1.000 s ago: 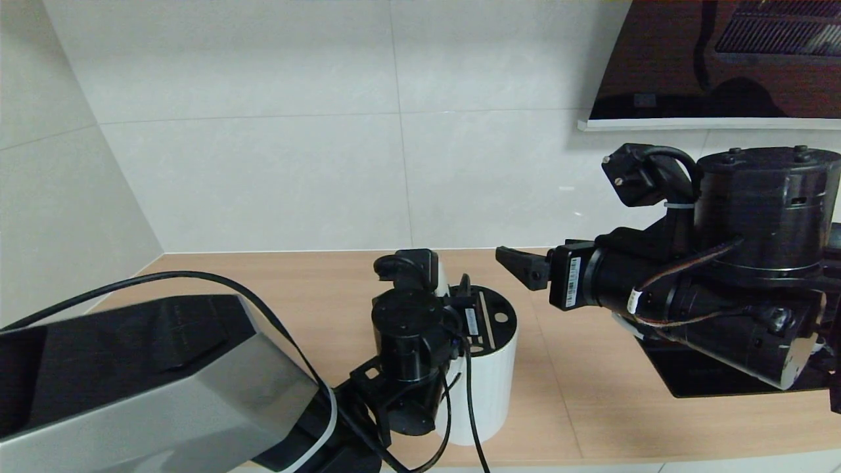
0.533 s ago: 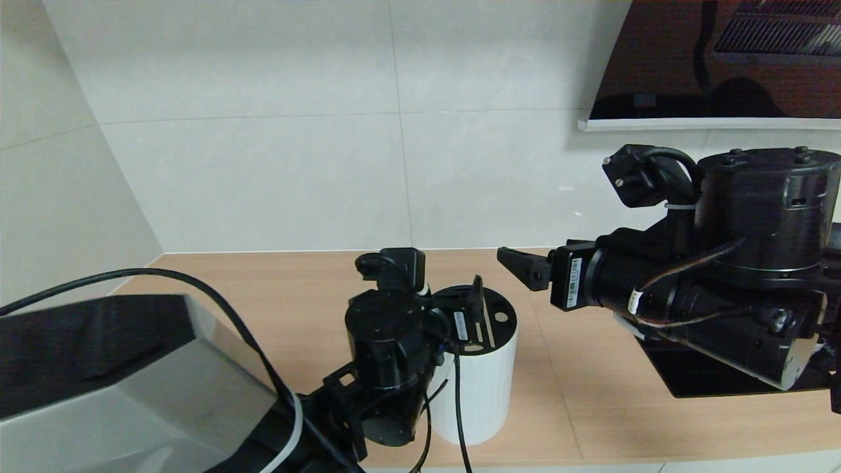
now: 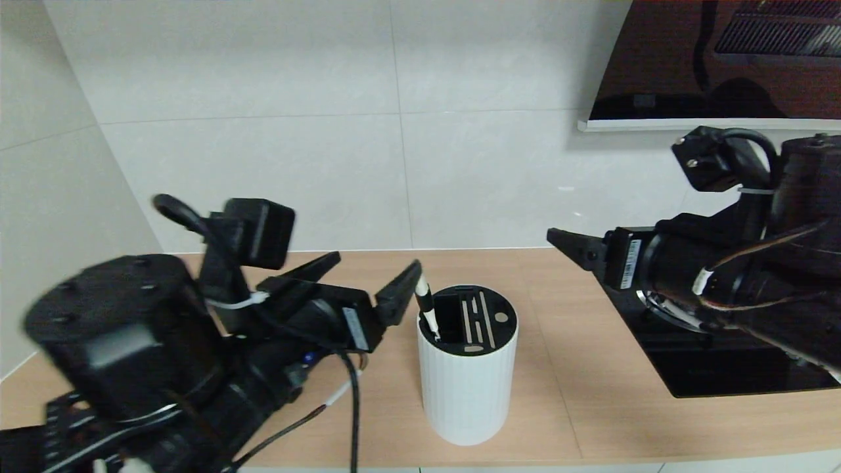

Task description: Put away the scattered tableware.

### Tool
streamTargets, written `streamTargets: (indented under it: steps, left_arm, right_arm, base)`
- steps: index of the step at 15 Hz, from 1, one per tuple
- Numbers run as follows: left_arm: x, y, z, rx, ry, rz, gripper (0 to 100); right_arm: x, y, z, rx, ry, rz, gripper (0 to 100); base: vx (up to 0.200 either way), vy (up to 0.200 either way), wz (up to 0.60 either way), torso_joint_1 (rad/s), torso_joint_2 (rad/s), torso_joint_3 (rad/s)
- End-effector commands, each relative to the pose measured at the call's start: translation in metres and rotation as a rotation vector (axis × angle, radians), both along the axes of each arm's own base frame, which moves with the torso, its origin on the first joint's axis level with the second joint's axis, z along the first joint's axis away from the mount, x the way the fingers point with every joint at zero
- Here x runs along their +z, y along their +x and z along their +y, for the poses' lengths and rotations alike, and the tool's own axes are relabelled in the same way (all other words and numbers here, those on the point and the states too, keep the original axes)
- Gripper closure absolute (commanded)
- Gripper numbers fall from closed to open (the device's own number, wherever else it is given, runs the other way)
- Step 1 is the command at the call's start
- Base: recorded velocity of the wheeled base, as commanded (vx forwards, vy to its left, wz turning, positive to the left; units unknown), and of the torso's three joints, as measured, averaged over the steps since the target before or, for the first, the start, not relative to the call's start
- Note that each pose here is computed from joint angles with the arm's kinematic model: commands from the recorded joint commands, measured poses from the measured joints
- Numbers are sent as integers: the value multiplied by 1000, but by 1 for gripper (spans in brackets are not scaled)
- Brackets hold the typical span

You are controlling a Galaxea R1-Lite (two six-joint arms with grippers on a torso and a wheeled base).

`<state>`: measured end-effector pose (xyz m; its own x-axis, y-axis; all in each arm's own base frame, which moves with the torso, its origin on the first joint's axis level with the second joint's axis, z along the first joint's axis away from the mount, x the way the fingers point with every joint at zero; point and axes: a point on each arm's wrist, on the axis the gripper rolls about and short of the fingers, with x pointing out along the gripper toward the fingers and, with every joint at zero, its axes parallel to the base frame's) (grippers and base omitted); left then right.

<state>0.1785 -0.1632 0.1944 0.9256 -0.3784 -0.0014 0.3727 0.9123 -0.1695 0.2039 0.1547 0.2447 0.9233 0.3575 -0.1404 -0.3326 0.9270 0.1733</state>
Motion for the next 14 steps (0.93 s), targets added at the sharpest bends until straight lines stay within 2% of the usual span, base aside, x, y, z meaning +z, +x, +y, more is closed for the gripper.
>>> streamTargets:
  steps: [1, 3, 6, 9, 11, 14]
  left_arm:
    - [41, -63, 79, 52, -68, -82, 0]
    - [41, -96, 116, 135, -53, -74, 0]
    - [31, -154, 158, 221, -46, -94, 0]
    - [22, -208, 178, 368, 19, -159, 0]
    - [18, -242, 182, 412, 20, -203, 0]
    - [10, -263, 181, 454, 29, -212, 0]
  right_arm:
    - [7, -19, -41, -91, 32, -40, 0]
    - [-2, -51, -69, -129, 38, -56, 0]
    - [-2, -116, -110, -138, 93, -182, 0]
    - [-33, -163, -148, -342, -84, -251, 0]
    - [-39, -205, -160, -401, -96, -381, 0]
    - [-55, -249, -167, -437, -184, -512, 0]
  base:
    - [0, 0, 0, 0, 0, 0]
    - [0, 0, 0, 0, 0, 0]
    - [0, 0, 0, 0, 0, 0]
    - [0, 0, 0, 0, 0, 0]
    - [0, 0, 0, 0, 0, 0]
    - [0, 0, 0, 0, 0, 0]
